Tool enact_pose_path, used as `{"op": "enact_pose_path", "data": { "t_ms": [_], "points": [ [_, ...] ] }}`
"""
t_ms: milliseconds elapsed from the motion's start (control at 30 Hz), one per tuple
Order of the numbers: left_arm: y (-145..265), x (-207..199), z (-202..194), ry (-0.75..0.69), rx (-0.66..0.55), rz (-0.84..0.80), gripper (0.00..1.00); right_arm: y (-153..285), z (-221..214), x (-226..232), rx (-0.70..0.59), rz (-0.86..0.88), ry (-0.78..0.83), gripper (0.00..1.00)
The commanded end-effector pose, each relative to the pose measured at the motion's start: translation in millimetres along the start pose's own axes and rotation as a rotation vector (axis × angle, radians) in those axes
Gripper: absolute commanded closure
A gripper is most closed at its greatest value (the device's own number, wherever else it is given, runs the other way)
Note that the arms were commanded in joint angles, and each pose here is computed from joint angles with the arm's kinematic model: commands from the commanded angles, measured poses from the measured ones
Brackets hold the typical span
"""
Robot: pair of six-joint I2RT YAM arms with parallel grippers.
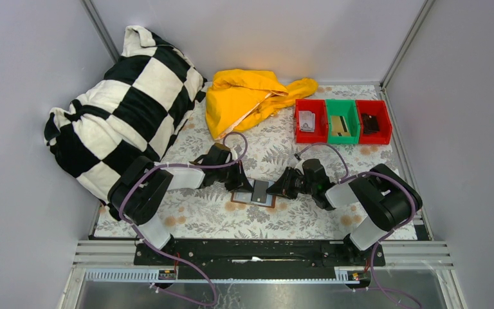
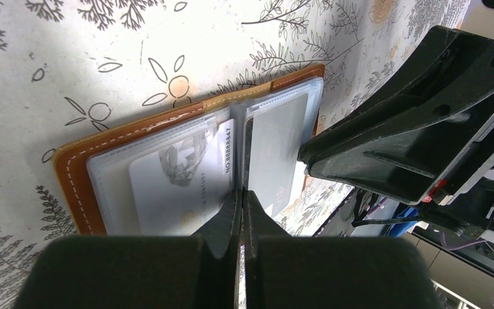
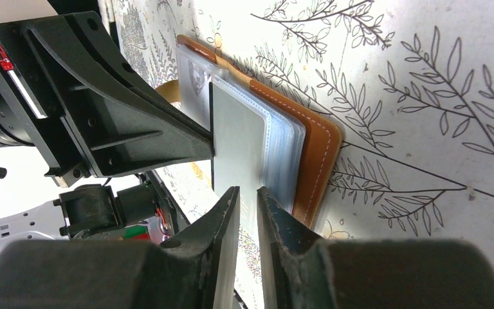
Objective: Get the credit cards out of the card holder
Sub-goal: Remove the credit card from the card holder.
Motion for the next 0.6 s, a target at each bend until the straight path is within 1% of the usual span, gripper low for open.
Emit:
{"op": "enact_pose_path", "data": {
  "t_ms": [0, 100, 167, 233, 433, 567],
  "points": [
    [7.1, -7.6, 5.5, -0.039, -0.023, -0.054, 1.00, -1.5, -4.7, -10.3, 0.034, -0.056, -0.007, 0.76],
    [11.3, -5.8, 7.3, -0.047, -0.039, -0.027, 1.00, -1.1, -3.8, -9.2, 0.037, -0.060, -0.001, 0.76],
    [15.3, -2.8, 8.5, -0.036, -0.069, 0.027, 1.00, -1.1, -1.2, -7.1, 0.036, -0.064, 0.015, 0.76],
    [18.9, -2.7, 8.5, -0.041, -0.086, 0.034, 1.00, -2.4, 0.3, -6.8, 0.045, -0.070, 0.031, 0.76],
    [23.1, -0.1, 8.1, -0.066, -0.082, 0.064, 1.00, -8.1, 0.9, -8.6, 0.070, -0.059, 0.028, 0.77],
    [29.4, 2.5, 7.8, -0.052, -0.092, 0.083, 1.00, -6.4, 0.9, -7.0, 0.071, -0.059, 0.030, 0.78]
  ]
}}
Point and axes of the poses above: each gripper's point midway between its finger pads, its own y axis back along the fingers, its own x axis along the line the jaws close on, z = x × y, the point moved 9 cm from there along y, back along the fingers, and after that the axes turned 8 degrees about y, right-handed, at the moved point
